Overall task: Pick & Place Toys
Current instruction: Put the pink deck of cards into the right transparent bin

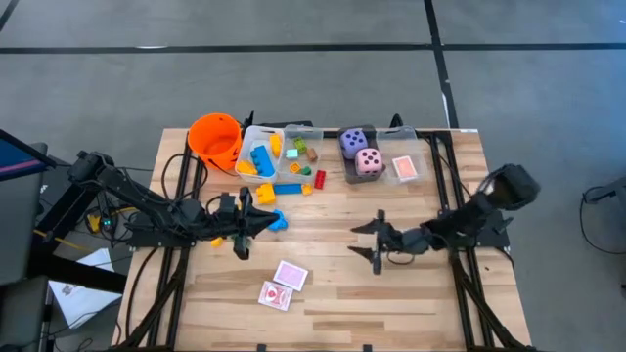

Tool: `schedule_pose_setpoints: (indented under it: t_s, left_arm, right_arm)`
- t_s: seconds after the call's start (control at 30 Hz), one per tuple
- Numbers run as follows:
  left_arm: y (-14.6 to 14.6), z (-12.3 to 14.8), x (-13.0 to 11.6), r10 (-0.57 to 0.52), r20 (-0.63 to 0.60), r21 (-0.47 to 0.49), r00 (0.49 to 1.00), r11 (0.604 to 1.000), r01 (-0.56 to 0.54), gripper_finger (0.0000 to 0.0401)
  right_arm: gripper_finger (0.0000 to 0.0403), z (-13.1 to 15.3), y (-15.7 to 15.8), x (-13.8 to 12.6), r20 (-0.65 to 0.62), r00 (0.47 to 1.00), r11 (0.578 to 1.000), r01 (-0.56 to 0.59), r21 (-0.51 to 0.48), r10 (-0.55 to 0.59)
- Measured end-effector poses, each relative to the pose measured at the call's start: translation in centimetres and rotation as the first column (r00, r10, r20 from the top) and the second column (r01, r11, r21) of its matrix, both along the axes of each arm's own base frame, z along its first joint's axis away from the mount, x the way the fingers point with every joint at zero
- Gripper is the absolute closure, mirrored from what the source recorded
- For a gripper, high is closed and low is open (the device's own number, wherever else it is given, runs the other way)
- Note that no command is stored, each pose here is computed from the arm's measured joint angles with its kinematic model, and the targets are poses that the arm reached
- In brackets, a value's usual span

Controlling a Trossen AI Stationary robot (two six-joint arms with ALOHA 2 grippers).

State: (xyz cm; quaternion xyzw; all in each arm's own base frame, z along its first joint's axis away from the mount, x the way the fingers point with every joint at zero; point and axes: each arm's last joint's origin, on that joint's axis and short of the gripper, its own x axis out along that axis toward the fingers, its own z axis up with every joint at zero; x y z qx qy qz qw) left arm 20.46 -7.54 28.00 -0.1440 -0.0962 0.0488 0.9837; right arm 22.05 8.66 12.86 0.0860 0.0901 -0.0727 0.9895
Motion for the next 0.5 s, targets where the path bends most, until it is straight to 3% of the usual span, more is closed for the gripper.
schedule_pose_setpoints:
  t_s: [0.1,0.3,0.5]
  left_arm:
    - [0.0,0.0,-0.1,0.000,-0.002,0.001,1.000,1.000,0.000,0.0401]
    - [0.3,0.0,0.0,0.014,-0.007,0.014,1.000,1.000,-0.014,0.0401]
    - [0.3,-0.4,0.1,0.014,-0.047,0.033,0.999,0.999,-0.013,0.0401]
  right_arm:
    - [0.0143,-1.5,-0.1,1.5,-0.001,0.997,0.994,-0.077,0.082,0.077]
    - [0.0143,-4.0,2.2,5.9,0.042,0.969,0.958,-0.245,0.149,0.242]
    - [0.0143,-5.7,4.0,10.2,0.068,0.975,0.967,-0.219,0.127,0.212]
